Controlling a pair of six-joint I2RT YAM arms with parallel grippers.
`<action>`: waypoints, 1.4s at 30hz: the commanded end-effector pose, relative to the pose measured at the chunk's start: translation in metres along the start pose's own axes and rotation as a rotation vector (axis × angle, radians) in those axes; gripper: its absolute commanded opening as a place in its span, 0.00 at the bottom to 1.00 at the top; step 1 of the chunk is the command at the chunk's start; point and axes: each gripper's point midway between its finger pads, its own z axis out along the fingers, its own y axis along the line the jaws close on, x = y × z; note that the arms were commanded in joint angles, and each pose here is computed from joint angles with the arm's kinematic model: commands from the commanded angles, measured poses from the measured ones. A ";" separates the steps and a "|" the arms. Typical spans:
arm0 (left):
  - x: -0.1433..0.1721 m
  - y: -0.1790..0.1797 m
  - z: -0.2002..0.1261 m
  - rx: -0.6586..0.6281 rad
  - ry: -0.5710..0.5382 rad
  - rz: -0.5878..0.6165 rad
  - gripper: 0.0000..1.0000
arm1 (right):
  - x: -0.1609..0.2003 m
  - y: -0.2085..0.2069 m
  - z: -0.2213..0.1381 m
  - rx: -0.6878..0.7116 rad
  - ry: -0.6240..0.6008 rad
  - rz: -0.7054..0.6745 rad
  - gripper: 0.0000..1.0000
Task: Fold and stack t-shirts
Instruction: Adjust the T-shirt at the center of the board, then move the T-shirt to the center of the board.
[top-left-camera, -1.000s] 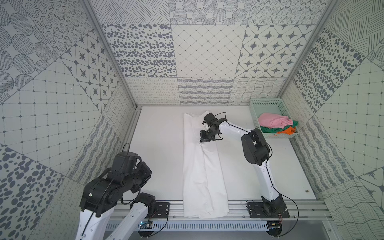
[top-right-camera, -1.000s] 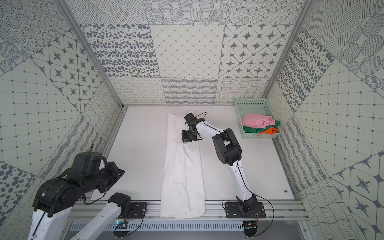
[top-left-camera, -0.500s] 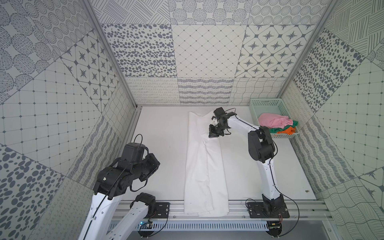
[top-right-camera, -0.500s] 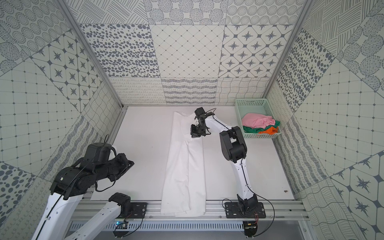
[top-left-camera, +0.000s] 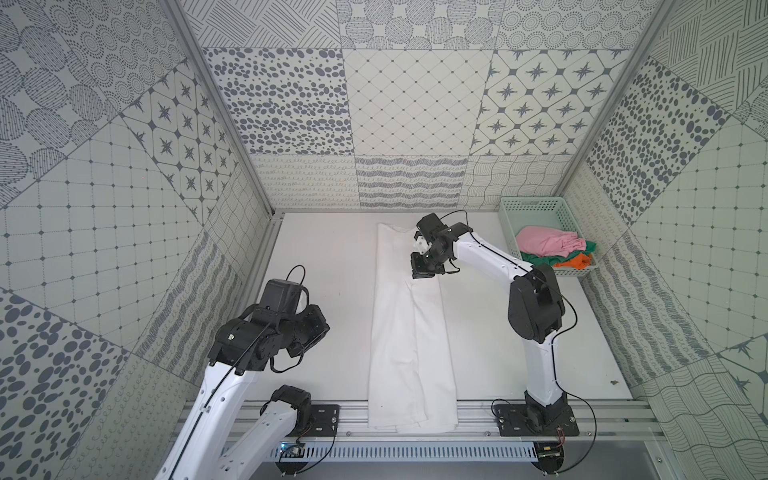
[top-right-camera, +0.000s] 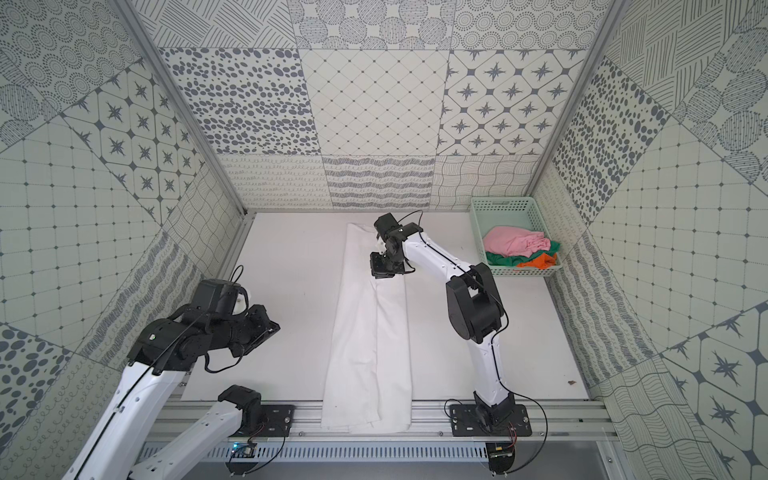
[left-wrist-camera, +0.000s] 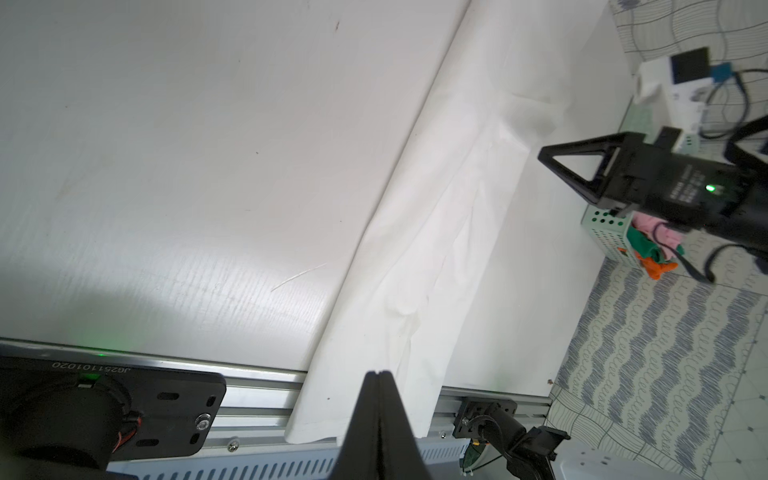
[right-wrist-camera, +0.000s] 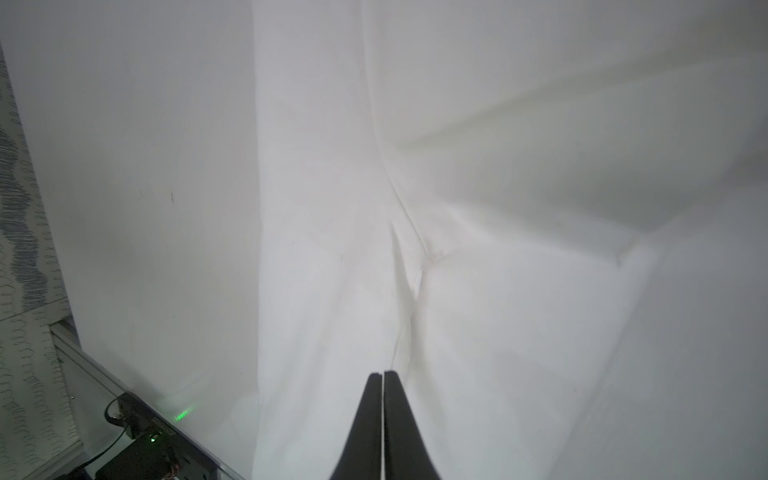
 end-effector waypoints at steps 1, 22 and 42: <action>0.012 0.016 0.035 -0.118 0.131 0.026 0.00 | 0.011 -0.032 -0.013 0.191 -0.056 0.056 0.02; -0.029 -0.030 0.019 -0.166 0.011 0.063 0.00 | 0.115 -0.045 0.066 0.423 0.143 -0.023 0.00; -0.024 -0.017 -0.047 -0.148 -0.097 0.062 0.00 | 0.031 -0.074 0.100 0.408 0.105 0.026 0.00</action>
